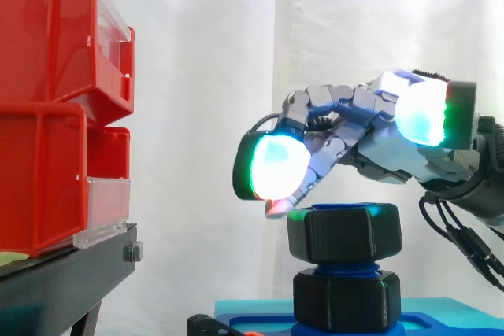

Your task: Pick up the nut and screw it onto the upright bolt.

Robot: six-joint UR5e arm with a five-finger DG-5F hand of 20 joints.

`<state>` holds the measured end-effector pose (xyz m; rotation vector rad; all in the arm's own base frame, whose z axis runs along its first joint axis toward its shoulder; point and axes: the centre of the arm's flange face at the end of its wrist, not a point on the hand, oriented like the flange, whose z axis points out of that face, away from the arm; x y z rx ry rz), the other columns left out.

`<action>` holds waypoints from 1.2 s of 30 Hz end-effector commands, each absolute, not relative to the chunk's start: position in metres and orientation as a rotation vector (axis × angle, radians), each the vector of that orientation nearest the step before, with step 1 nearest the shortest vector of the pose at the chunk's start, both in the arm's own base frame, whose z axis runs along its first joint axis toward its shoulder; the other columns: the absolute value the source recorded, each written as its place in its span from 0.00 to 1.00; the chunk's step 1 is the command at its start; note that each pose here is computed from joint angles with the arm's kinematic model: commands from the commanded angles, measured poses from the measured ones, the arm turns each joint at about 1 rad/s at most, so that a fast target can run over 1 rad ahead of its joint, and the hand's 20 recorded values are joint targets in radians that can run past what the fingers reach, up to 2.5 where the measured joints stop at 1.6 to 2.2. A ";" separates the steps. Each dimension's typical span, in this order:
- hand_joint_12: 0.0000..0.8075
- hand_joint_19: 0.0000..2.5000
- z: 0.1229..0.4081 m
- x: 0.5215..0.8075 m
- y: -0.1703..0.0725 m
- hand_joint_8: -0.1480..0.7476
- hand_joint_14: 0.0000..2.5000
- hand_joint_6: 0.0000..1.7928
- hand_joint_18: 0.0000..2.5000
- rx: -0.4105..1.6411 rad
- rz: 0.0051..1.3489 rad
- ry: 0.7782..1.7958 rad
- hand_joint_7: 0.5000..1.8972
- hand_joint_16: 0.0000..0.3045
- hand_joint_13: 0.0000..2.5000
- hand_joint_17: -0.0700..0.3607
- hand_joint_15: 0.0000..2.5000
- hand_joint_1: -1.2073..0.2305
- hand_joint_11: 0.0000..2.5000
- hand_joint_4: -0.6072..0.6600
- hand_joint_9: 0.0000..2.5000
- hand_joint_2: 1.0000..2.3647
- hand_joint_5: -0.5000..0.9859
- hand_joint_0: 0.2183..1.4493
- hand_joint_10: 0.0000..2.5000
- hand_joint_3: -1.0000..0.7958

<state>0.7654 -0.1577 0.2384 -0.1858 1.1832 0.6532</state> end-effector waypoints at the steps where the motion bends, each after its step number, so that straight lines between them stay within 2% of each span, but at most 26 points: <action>1: 0.35 0.00 0.238 0.767 -0.149 0.47 0.00 0.28 0.11 -0.195 0.663 1.179 0.25 0.09 0.24 0.30 0.00 0.71 0.00 0.68 0.35 0.00 0.25 0.21 0.00 0.28; 9: 0.37 0.00 0.236 0.770 -0.131 0.45 0.00 0.28 0.08 -0.197 0.685 1.196 0.17 0.10 0.20 0.32 0.00 0.72 0.00 0.65 0.30 0.00 0.23 0.20 0.00 0.28; 12: 0.39 0.00 0.230 0.770 -0.117 0.45 0.00 0.28 0.04 -0.186 0.706 1.239 0.15 0.11 0.17 0.33 0.00 0.72 0.00 0.64 0.27 0.00 0.23 0.20 0.00 0.28; 15: 0.39 0.00 0.228 0.770 -0.114 0.44 0.00 0.28 0.00 -0.169 0.706 1.253 0.13 0.11 0.14 0.34 0.00 0.73 0.00 0.63 0.23 0.00 0.22 0.20 0.00 0.28; 19: 0.40 0.00 0.228 0.771 -0.113 0.44 0.00 0.28 0.00 -0.164 0.707 1.254 0.11 0.12 0.11 0.35 0.00 0.73 0.00 0.61 0.20 0.00 0.21 0.19 0.00 0.28; 24: 0.41 0.00 0.228 0.771 -0.113 0.43 0.00 0.28 0.00 -0.165 0.705 1.254 0.11 0.12 0.09 0.36 0.00 0.73 0.00 0.61 0.19 0.00 0.21 0.19 0.00 0.28; 29: 0.41 0.00 0.212 0.772 -0.117 0.44 0.00 0.28 0.00 -0.158 0.704 1.263 0.12 0.12 0.09 0.36 0.00 0.74 0.00 0.62 0.18 0.00 0.21 0.19 0.00 0.28; 36: 0.39 0.00 0.213 0.772 -0.121 0.46 0.00 0.28 0.00 -0.162 0.702 1.250 0.23 0.11 0.10 0.34 0.00 0.74 0.00 0.64 0.19 0.00 0.22 0.19 0.00 0.28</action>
